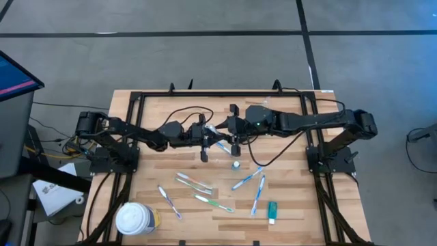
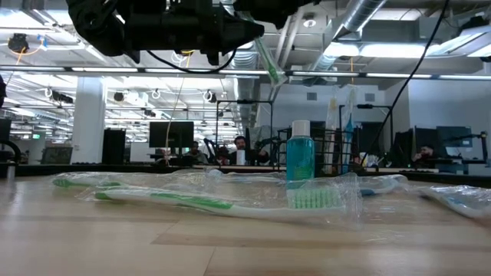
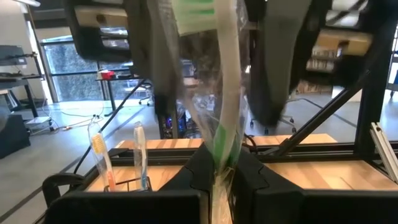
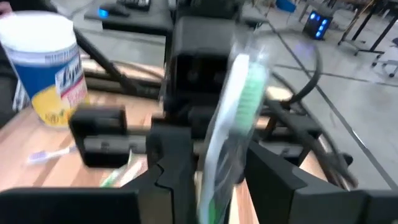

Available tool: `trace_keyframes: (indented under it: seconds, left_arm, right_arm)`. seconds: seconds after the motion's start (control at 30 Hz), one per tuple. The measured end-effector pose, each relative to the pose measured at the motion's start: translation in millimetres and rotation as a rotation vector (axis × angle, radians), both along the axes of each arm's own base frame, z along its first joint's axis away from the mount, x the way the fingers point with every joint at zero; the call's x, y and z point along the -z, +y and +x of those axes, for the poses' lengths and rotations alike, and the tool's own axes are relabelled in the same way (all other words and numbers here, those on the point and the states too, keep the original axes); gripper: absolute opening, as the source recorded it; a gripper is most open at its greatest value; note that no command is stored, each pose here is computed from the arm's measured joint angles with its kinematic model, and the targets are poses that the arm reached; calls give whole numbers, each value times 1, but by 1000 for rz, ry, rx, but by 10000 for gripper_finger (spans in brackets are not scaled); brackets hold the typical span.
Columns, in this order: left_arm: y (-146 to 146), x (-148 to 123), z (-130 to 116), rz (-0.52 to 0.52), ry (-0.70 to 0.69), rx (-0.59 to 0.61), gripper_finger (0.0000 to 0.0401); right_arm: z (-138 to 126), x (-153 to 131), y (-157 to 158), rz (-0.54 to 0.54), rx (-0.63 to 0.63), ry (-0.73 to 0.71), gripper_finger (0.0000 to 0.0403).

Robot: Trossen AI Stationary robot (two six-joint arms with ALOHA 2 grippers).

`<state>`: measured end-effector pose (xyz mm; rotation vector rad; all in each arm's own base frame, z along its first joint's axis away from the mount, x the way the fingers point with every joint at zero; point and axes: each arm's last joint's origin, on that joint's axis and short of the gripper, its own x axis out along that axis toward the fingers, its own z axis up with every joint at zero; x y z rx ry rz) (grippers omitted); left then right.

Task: Pick & Place toothbrushing station
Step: Put the green toothbrush into the mesh organizer

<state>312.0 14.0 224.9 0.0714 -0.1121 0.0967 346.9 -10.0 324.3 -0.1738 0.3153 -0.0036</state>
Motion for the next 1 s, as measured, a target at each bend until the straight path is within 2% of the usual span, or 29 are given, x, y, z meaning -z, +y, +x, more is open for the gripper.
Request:
trace_keyframes:
  seconds: [0.23,0.43,0.73,1.0]
  left_arm:
    - [0,0,0,0,5,-1,9]
    - [0,1,0,11,7,-5,12]
    - [1,1,0,31,9,-18,70]
    - [2,0,-1,27,10,-65,100]
  right_arm:
    - [0,-1,0,-1,-1,1,85]
    - [-1,1,1,-1,-5,21,15]
    - [-1,0,0,-13,-7,21,6]
    - [-21,-18,-8,-42,59,6,5]
